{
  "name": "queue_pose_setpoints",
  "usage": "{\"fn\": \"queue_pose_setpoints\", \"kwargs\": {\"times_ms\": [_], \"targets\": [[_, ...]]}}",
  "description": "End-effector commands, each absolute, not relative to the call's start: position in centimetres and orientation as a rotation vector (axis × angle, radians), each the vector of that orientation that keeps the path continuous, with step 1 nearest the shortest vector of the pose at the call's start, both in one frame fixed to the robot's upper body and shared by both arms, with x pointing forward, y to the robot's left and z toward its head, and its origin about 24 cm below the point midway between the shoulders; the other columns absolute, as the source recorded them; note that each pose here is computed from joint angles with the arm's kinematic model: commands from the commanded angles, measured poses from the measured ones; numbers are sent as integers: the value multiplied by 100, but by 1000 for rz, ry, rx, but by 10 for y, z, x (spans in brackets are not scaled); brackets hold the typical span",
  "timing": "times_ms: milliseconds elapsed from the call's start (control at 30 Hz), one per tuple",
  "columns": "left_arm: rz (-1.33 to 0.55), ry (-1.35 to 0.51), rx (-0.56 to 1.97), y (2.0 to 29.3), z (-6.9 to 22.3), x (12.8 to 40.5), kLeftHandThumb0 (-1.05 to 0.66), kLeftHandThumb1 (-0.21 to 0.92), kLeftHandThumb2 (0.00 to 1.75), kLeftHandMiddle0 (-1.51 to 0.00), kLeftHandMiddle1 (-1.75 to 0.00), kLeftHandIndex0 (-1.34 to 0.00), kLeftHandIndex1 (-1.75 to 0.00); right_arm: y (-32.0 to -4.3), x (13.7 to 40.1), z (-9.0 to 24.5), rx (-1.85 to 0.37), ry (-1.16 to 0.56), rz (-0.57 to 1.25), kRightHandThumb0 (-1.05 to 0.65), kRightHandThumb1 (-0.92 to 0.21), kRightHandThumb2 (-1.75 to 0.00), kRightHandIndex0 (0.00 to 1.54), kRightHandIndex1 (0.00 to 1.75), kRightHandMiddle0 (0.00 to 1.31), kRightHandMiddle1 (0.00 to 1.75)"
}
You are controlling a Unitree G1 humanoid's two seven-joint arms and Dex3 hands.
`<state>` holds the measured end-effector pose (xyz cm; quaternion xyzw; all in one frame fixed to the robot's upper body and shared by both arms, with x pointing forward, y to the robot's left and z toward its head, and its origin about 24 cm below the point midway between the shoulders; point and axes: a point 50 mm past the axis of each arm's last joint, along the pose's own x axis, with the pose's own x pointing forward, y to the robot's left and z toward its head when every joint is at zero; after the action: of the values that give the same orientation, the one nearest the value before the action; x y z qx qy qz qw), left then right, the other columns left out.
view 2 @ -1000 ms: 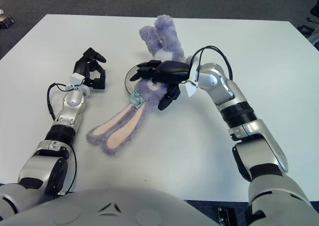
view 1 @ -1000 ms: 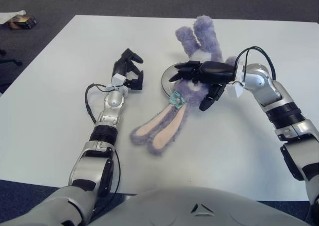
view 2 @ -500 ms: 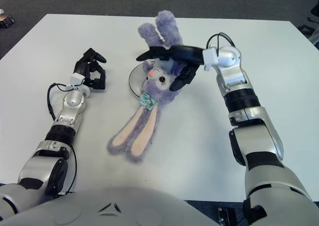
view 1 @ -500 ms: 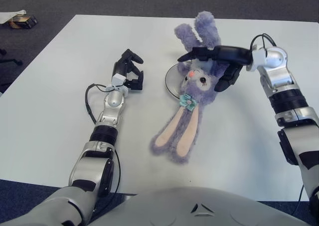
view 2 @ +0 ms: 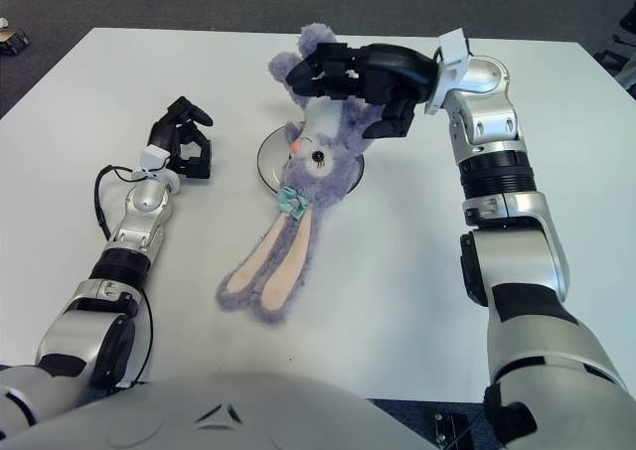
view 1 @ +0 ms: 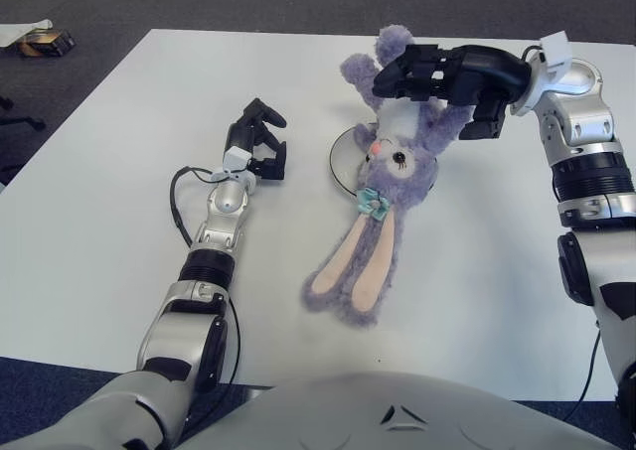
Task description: Put the doll into the plate.
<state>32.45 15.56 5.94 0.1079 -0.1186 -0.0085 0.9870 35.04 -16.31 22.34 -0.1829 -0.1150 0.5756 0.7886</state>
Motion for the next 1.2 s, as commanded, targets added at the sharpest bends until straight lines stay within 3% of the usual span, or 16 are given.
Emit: {"fn": "queue_pose_setpoints", "kwargs": {"times_ms": [0, 200, 333, 833, 1167], "targets": [[-27, -103, 209, 157, 20, 304, -1, 15, 151, -77, -175, -51, -169, -159, 348, 244, -366, -292, 1246, -44, -15, -106, 3, 46, 0, 97], [-31, -106, 209, 155, 20, 304, -1, 15, 151, -76, -175, -51, -169, -162, 345, 250, -295, -188, 1255, 0, -9, -131, 0, 54, 0, 93], [-33, -109, 215, 155, 20, 303, -1, 16, 150, -76, -175, -50, -169, -166, 345, 252, -181, -87, 1206, 16, -10, -140, 0, 55, 0, 89], [-40, -103, 242, 154, 19, 303, -1, 18, 148, -75, -175, -49, -169, -180, 350, 265, -17, -110, 1013, 31, -21, -151, 0, 66, 0, 91], [-35, -106, 225, 155, 19, 303, -1, 18, 148, -75, -175, -49, -169, -194, 349, 270, -47, -94, 830, 24, -29, -152, 3, 88, 0, 105]]}}
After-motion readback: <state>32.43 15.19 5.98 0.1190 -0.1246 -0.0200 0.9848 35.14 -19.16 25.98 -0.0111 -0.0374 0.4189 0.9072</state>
